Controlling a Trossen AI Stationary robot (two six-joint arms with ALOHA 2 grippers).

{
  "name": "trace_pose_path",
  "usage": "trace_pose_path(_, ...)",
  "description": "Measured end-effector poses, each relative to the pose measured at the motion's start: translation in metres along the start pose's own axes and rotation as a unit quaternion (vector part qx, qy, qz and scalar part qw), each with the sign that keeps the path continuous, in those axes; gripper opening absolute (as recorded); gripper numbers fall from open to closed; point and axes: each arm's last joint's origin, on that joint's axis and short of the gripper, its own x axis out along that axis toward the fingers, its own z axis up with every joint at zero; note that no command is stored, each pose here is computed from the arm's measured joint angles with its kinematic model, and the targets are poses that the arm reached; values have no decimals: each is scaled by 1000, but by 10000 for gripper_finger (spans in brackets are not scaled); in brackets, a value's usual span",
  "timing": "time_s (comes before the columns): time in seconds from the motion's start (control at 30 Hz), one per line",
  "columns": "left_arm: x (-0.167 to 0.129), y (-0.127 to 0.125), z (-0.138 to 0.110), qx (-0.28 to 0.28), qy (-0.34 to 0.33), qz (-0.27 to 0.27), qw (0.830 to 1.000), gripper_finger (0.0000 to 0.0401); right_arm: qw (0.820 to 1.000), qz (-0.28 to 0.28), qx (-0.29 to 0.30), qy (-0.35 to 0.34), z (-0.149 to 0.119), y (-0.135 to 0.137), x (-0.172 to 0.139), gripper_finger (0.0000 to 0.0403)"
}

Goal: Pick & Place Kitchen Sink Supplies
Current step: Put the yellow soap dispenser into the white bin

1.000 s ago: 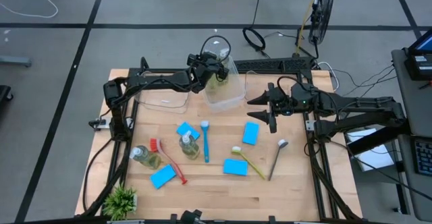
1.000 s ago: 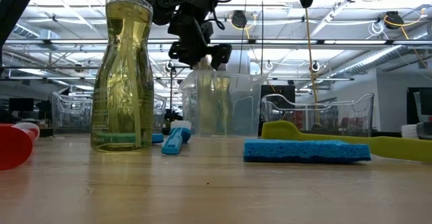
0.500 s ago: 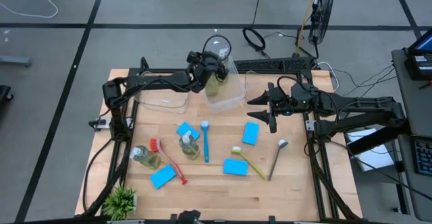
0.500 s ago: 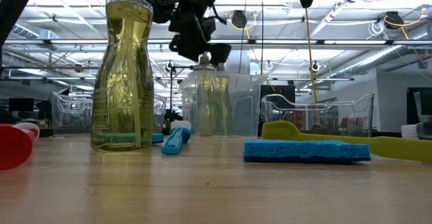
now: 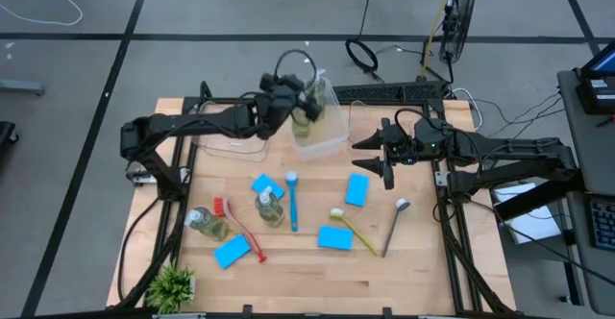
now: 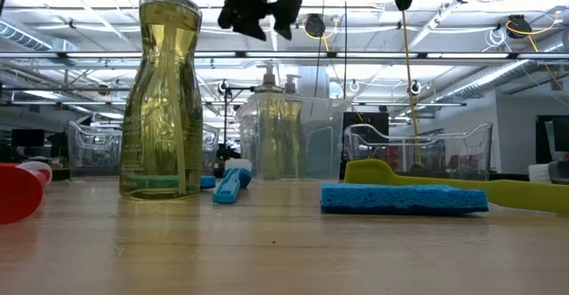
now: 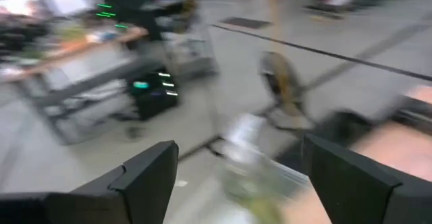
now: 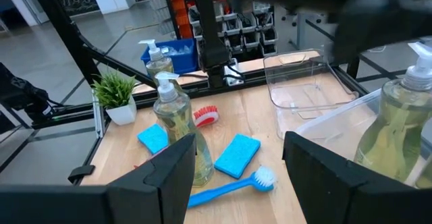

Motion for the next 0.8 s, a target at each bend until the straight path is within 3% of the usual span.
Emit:
trace_pose_path(0.2, -22, -28, -9, 24, 26, -110, 993, 279, 1000, -1, -1, 0, 0, 0, 0, 210)
trace_pose_path(0.3, -17, -35, -23, 48, 57, -112, 991, 259, 1000, -1, -1, 0, 0, 0, 0, 210)
trace_pose_path(0.53, 11, -39, -48, 43, 109, -134, 984, 219, 1000, 0, 0, 0, 0, 0, 0, 210)
trace_pose_path(0.8, 35, -31, -68, 36, 157, -115, 980, 203, 1000, 0, 2, -4, 1, 0, 0, 210)
